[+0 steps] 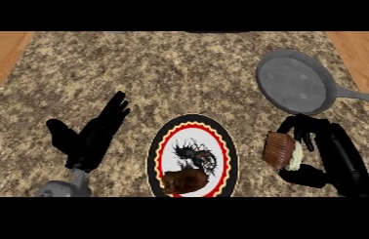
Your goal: Pick the cupcake from the plate and place it in the pan
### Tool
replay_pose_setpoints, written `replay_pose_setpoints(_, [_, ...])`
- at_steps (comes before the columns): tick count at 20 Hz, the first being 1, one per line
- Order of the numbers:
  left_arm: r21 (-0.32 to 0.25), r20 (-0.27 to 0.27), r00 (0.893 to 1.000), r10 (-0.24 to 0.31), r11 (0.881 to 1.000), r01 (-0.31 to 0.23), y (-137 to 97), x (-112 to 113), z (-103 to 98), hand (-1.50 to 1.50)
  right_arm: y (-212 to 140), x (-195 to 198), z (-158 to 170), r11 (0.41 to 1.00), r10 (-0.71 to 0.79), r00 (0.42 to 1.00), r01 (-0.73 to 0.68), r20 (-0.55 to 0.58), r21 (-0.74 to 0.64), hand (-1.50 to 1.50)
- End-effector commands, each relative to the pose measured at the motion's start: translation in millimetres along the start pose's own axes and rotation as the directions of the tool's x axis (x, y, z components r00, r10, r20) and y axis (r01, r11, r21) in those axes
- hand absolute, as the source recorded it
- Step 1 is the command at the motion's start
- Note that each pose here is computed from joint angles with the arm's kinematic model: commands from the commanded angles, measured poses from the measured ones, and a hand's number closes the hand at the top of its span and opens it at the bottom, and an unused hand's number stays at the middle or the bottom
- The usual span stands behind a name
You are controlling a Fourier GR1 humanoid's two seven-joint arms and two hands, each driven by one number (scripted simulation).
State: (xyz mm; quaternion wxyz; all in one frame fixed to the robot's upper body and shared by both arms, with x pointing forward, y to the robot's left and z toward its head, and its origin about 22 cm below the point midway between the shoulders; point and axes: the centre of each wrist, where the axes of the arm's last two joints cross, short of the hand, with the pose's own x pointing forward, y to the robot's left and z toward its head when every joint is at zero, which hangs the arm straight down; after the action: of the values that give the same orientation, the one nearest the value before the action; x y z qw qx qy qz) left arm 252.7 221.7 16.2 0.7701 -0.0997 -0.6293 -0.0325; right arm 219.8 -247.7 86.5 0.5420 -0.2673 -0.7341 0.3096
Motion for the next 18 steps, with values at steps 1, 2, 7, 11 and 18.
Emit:
replay_pose_setpoints(1, [-0.009,-0.005,1.000,-0.007,1.000,0.007,-10.1,-3.7,9.4,0.00,-10.7,-50.3,-14.6,0.997,0.057,0.998,-0.058,-0.021,-0.058,1.50])
replay_pose_setpoints(2, [-0.006,0.004,1.000,-0.010,1.000,0.010,0.3,5.4,-5.9,0.00,-14.7,-47.3,-13.9,0.994,0.092,0.995,-0.094,-0.024,-0.057,1.50])
replay_pose_setpoints(7, [-0.030,0.007,1.000,-0.008,1.000,0.008,-8.4,0.3,-0.8,0.00,-36.7,-87.0,-69.5,0.979,0.132,0.990,-0.137,-0.046,-0.154,1.50])
replay_pose_setpoints(11, [-0.032,-0.018,1.000,-0.010,0.999,0.010,-15.3,5.0,-9.0,0.00,-0.6,-113.2,-85.1,0.954,0.162,0.985,-0.172,-0.061,-0.246,1.50])
replay_pose_setpoints(18, [-0.066,-0.012,1.000,-0.010,0.998,0.009,-10.5,1.0,-5.7,0.00,10.4,-149.2,-114.2,0.910,0.099,0.986,-0.144,-0.132,-0.389,1.50])
